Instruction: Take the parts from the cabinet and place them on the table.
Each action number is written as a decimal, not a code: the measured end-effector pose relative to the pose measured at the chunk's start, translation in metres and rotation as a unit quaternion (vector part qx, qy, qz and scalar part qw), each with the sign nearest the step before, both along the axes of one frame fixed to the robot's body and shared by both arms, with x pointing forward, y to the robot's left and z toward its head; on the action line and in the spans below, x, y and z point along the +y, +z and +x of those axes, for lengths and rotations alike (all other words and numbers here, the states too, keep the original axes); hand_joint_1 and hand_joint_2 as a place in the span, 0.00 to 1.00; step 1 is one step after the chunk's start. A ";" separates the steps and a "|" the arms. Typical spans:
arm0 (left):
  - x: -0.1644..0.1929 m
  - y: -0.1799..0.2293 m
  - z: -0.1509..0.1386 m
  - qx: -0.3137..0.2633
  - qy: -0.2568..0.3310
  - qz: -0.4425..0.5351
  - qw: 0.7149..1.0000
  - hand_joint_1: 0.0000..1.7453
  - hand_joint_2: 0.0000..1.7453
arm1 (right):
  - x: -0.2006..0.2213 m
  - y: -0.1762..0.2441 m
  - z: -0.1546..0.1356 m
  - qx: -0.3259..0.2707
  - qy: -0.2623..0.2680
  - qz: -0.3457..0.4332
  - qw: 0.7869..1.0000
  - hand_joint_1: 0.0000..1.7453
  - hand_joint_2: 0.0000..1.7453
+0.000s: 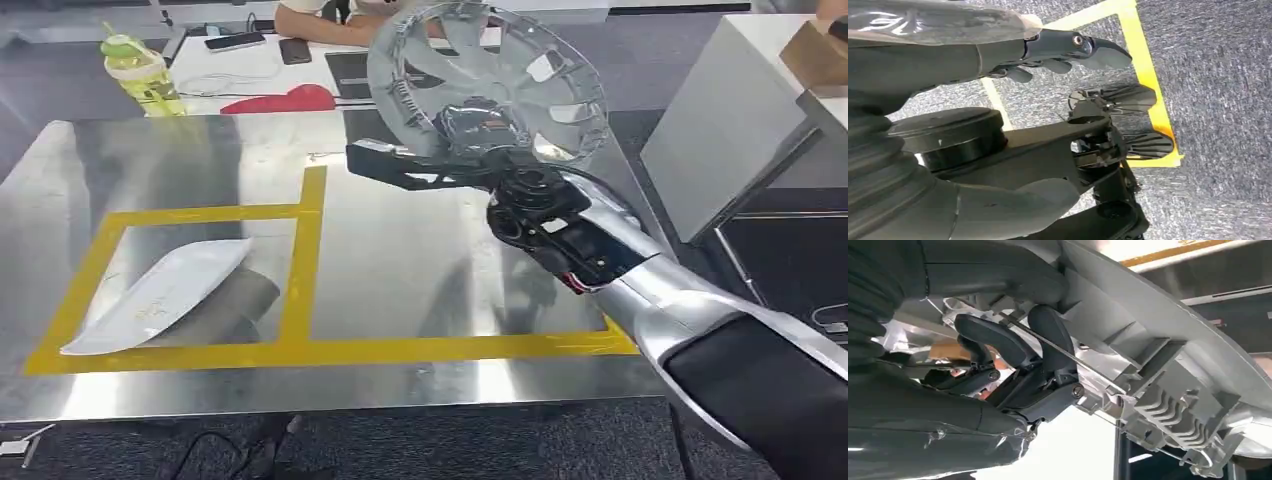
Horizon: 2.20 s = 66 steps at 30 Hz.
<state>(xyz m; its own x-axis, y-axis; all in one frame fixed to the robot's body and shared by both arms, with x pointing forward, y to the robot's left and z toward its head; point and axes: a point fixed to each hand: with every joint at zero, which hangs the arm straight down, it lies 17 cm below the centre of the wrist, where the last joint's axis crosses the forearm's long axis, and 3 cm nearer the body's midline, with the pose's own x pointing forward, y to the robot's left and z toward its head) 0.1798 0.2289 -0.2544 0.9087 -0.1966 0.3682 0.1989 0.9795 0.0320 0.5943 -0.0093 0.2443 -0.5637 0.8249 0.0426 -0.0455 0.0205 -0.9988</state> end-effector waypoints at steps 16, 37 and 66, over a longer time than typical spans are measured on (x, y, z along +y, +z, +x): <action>0.001 0.000 0.002 0.000 -0.001 0.001 1.000 0.00 1.00 | -0.013 -0.016 0.004 -0.066 -0.017 -0.135 0.988 1.00 1.00; 0.001 0.001 0.002 0.001 -0.003 -0.001 1.000 0.00 1.00 | -0.018 -0.033 0.002 -0.072 -0.011 -0.189 0.979 1.00 1.00; 0.023 -0.007 -0.023 -0.001 0.037 0.002 0.999 0.00 1.00 | -0.069 -0.134 -0.096 0.033 -0.007 -0.194 0.980 1.00 1.00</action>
